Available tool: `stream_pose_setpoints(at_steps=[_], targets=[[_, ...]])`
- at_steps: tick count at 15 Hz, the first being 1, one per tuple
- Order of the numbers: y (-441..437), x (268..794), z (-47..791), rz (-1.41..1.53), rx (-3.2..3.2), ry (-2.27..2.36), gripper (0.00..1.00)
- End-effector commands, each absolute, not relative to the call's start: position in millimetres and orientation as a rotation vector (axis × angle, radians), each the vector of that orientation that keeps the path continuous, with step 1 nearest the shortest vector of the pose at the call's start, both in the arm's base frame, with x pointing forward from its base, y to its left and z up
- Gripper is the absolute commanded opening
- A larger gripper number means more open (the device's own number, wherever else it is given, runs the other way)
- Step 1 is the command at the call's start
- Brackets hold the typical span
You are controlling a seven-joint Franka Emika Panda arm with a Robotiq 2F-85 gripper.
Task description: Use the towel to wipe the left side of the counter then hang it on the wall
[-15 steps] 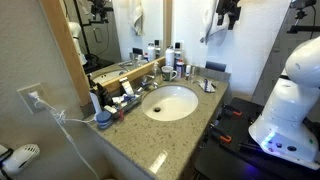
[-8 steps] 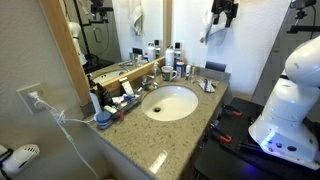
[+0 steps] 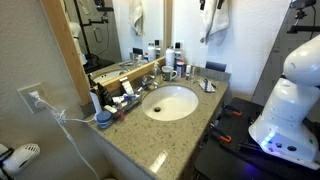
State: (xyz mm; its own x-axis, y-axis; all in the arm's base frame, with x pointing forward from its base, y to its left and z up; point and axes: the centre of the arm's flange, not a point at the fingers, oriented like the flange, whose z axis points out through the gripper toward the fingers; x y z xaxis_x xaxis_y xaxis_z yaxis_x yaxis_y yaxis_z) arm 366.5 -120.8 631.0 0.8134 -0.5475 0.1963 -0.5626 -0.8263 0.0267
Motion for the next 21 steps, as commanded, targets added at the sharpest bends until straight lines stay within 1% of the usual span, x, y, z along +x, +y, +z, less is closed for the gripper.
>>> stream_pose_setpoints(at_steps=[1,6,10,15,19,20,21], targets=[[-149,384,677,0.429,2.729,-1.049,1.00],[-198,409,730,0.669,2.448,-1.190,1.00],[-239,435,753,0.794,2.197,-1.266,1.00],[-279,459,762,0.837,1.867,-1.341,1.00],[-308,465,757,0.831,1.606,-1.374,1.00],[-315,464,755,0.816,1.545,-1.383,0.75],[-322,463,752,0.796,1.484,-1.388,0.72]])
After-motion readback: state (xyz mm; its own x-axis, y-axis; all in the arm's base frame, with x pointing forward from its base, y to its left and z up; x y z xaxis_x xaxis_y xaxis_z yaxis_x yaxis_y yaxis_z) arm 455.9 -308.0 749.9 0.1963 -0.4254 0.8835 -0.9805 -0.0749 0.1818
